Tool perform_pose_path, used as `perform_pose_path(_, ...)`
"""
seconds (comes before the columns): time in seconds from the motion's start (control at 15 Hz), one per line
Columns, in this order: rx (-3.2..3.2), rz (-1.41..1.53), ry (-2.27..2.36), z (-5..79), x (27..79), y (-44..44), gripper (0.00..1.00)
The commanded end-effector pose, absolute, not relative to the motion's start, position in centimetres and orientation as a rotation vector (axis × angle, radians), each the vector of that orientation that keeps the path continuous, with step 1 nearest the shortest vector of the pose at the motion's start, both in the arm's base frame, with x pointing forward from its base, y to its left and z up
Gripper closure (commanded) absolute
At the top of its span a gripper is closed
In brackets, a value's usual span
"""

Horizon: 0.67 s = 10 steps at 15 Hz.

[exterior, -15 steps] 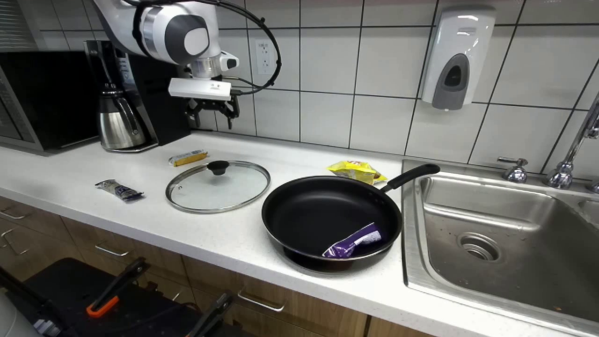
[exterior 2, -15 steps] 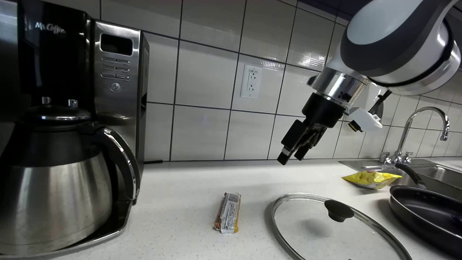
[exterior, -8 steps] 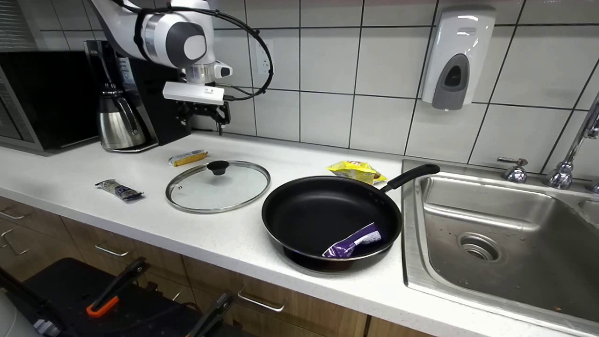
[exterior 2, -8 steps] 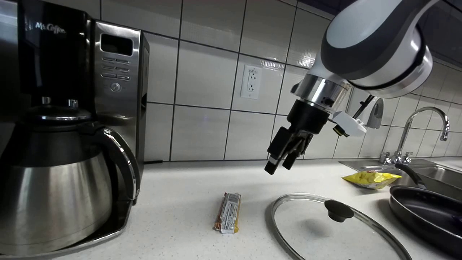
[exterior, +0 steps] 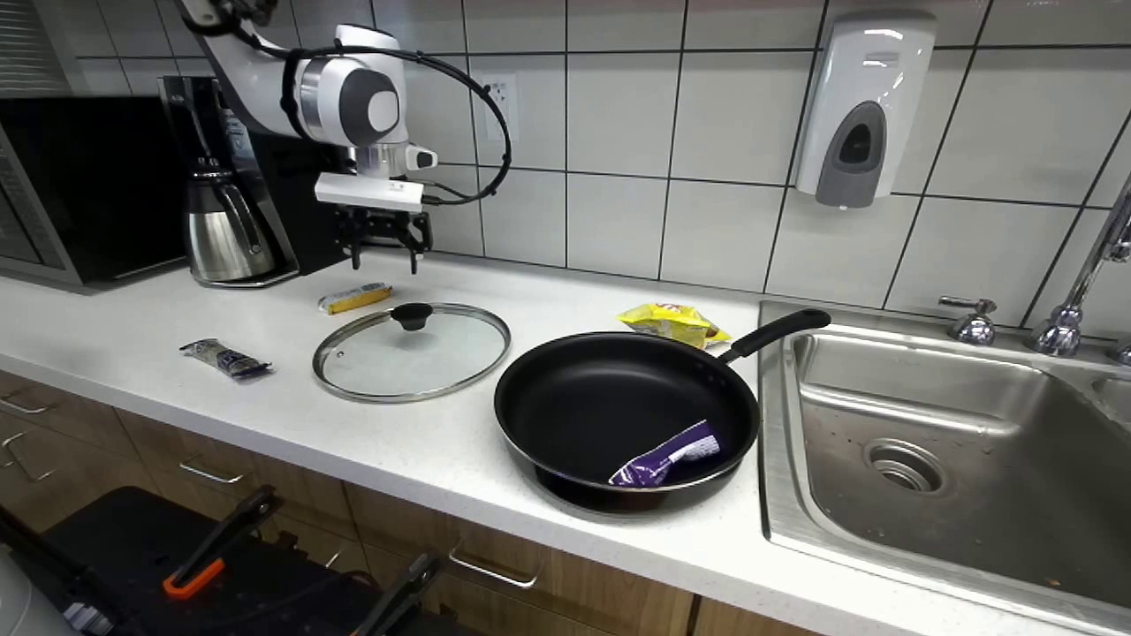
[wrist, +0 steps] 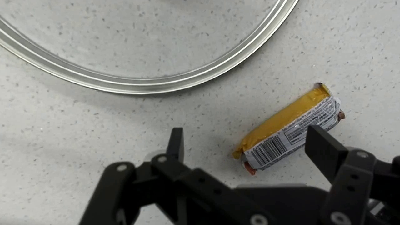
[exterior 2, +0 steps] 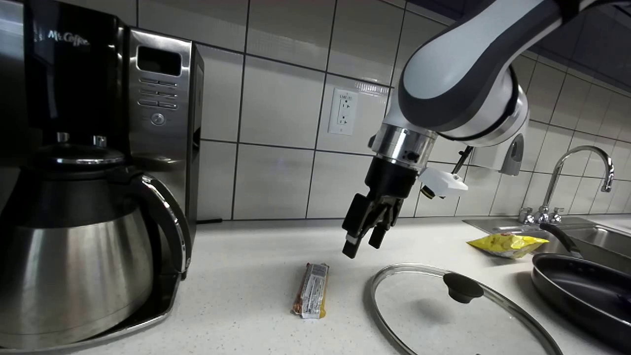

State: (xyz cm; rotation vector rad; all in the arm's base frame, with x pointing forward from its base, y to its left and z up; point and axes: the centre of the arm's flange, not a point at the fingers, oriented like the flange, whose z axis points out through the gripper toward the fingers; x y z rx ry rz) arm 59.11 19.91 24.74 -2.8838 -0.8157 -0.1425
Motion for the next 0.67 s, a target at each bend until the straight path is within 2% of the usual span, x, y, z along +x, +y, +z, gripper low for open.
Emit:
perform_pose_path(0.0,-2.903,-0.074,-0.818,24.4,61.7,22.0,0.00)
perform_pose_path(0.2,-2.871,-0.161,-0.913,24.5,61.6,22.5,0.00)
perform_pose_path(0.6,-2.878,-0.142,-0.876,24.3,60.8,22.3,0.00)
